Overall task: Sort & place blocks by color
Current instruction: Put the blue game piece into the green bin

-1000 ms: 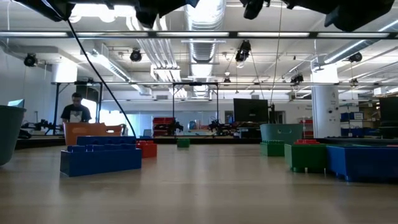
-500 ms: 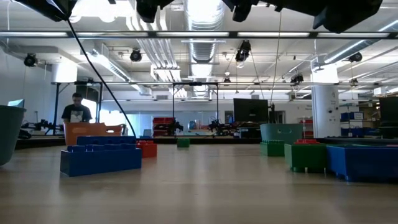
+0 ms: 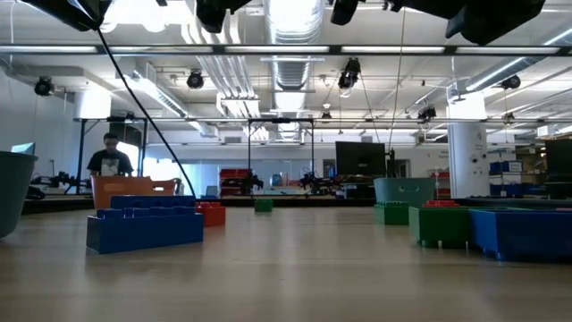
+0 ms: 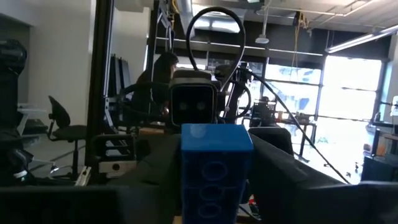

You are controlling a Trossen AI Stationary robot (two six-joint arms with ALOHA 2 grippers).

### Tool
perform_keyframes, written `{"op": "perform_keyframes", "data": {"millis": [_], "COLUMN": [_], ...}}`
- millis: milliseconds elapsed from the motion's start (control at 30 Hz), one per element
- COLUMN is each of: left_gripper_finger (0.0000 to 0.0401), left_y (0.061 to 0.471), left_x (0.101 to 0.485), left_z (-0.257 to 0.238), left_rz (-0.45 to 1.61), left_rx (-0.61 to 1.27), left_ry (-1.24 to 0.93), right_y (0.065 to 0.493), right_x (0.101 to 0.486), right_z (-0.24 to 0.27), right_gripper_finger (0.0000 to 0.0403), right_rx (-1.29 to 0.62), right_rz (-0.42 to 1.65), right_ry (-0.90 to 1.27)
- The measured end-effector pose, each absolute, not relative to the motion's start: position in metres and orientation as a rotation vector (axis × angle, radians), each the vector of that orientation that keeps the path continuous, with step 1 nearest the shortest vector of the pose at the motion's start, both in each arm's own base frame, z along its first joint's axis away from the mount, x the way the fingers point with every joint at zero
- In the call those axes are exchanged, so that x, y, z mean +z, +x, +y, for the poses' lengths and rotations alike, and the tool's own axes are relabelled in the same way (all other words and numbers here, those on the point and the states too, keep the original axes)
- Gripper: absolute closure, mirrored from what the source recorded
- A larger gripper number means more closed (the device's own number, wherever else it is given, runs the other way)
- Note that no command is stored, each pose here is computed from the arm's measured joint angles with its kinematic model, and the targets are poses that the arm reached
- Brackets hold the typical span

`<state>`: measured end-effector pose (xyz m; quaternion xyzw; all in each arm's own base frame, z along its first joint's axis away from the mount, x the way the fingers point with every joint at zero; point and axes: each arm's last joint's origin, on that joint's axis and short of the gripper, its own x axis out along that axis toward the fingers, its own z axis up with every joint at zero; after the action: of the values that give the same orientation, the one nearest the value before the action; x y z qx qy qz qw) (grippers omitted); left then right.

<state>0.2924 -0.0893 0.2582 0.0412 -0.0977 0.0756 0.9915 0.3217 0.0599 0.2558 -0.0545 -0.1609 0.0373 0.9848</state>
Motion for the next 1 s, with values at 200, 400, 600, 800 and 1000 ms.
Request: {"op": "perform_keyframes", "data": {"millis": [200, 400, 600, 800, 1000], "left_gripper_finger": [0.0229, 0.0176, 0.0129, 0.0116, 0.0116], "left_y": [0.292, 0.293, 0.289, 0.273, 0.255], "left_x": [0.258, 0.256, 0.253, 0.253, 0.254], "left_z": [-0.089, -0.09, -0.086, -0.077, -0.066], "left_rz": [-0.194, -0.174, -0.069, 0.104, 0.201], "left_rx": [0.149, 0.148, 0.219, 0.356, 0.534], "left_ry": [0.082, 0.088, 0.121, 0.141, 0.093], "right_y": [0.322, 0.322, 0.32, 0.308, 0.282], "right_x": [0.256, 0.255, 0.255, 0.253, 0.243], "right_z": [0.06, 0.059, 0.057, 0.046, 0.001], "right_gripper_finger": [0.0281, 0.0281, 0.0281, 0.0281, 0.0281], "right_rx": [0.075, 0.067, 0.021, -0.224, -0.684], "right_rz": [-0.321, -0.319, -0.235, 0.027, 0.343], "right_ry": [-0.116, -0.121, -0.127, -0.163, -0.158]}}
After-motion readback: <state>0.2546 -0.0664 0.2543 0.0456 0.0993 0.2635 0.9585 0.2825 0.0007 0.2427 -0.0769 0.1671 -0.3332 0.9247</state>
